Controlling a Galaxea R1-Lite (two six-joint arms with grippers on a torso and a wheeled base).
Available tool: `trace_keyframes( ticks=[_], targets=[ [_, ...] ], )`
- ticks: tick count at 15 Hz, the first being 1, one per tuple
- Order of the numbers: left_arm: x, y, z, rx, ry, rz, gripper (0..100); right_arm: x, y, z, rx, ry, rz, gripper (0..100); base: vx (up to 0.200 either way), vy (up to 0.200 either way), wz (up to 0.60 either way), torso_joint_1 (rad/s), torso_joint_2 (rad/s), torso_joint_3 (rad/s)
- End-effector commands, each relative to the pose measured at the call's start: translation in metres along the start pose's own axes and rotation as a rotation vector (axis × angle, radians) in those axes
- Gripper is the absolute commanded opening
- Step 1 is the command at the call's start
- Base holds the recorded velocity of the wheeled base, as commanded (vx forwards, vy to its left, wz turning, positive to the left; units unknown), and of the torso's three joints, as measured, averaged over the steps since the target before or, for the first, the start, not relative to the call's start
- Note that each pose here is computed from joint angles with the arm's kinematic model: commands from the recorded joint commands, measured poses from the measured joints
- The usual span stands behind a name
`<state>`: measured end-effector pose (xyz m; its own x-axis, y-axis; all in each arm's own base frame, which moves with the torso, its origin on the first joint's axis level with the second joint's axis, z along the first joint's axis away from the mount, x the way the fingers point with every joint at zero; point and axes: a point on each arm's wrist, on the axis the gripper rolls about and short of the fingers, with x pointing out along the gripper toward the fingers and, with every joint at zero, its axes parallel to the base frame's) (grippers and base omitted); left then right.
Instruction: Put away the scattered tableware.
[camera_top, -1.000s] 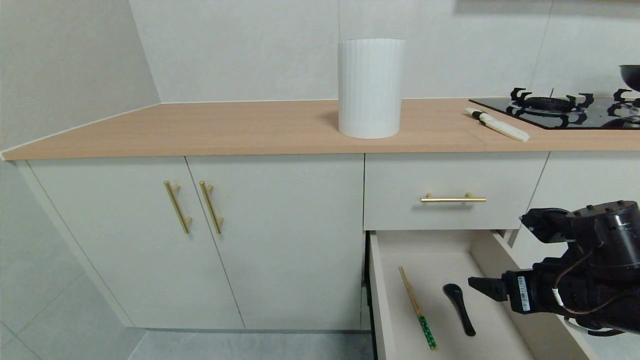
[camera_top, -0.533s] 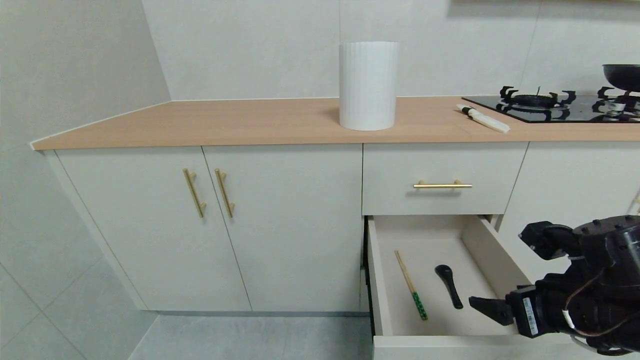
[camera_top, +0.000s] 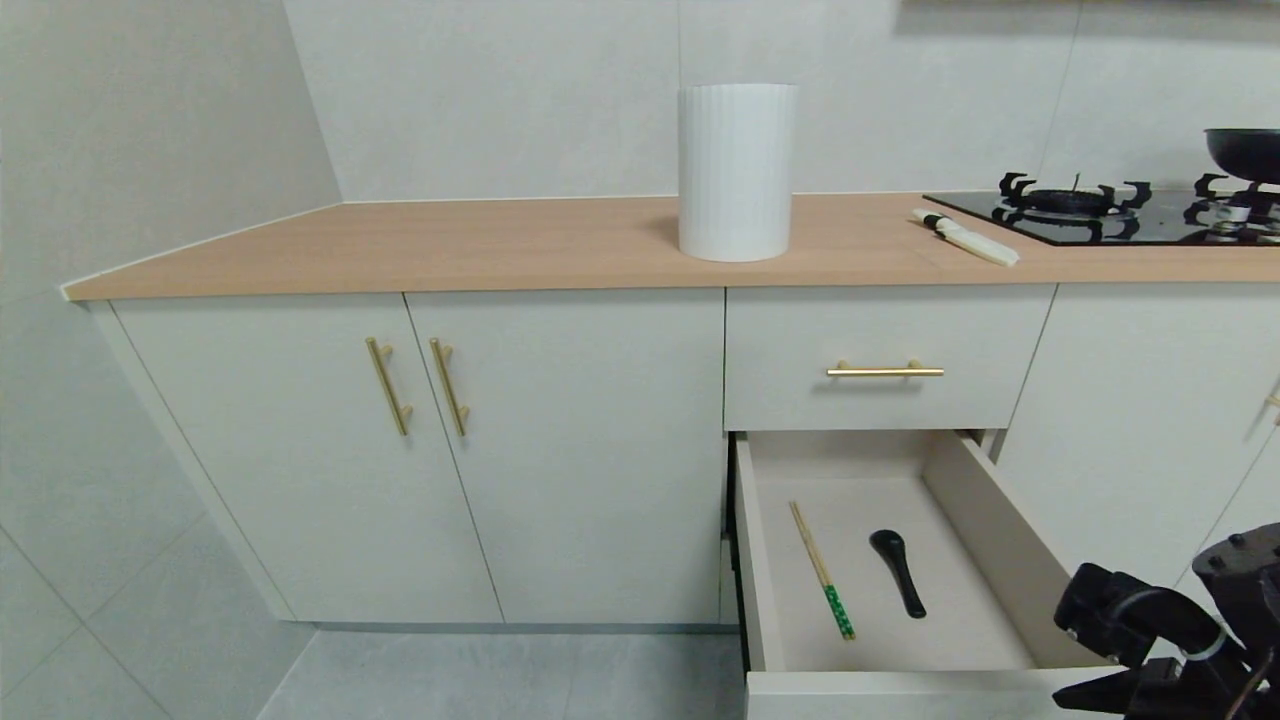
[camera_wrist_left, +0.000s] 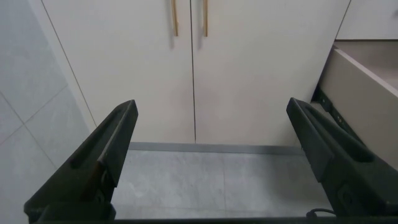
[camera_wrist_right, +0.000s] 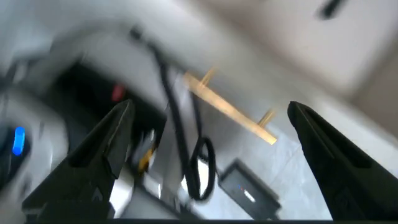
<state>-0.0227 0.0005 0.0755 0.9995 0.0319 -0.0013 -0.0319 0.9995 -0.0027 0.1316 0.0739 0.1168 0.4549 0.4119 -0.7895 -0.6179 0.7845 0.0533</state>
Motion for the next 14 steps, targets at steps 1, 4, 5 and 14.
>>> trace_keyframes(
  ticks=[1,4,5,14],
  targets=[
    [0.0,0.0,0.0,0.0,0.0,0.0,100,0.001,0.001,-0.001,-0.006,0.015,0.015,100,0.0,0.0,0.0,0.0,0.0,0.0],
    [0.0,0.0,0.0,0.0,0.0,0.0,100,0.018,-0.001,-0.002,0.008,0.104,0.044,100,0.0,0.0,0.0,0.0,0.0,0.0],
    [0.0,0.0,0.0,0.0,0.0,0.0,100,0.026,-0.002,-0.002,0.015,0.136,0.051,100,0.0,0.0,0.0,0.0,0.0,0.0],
    [0.0,0.0,0.0,0.0,0.0,0.0,100,0.041,-0.011,0.012,0.101,0.164,0.026,100,0.0,0.0,0.0,0.0,0.0,0.0]
  ],
)
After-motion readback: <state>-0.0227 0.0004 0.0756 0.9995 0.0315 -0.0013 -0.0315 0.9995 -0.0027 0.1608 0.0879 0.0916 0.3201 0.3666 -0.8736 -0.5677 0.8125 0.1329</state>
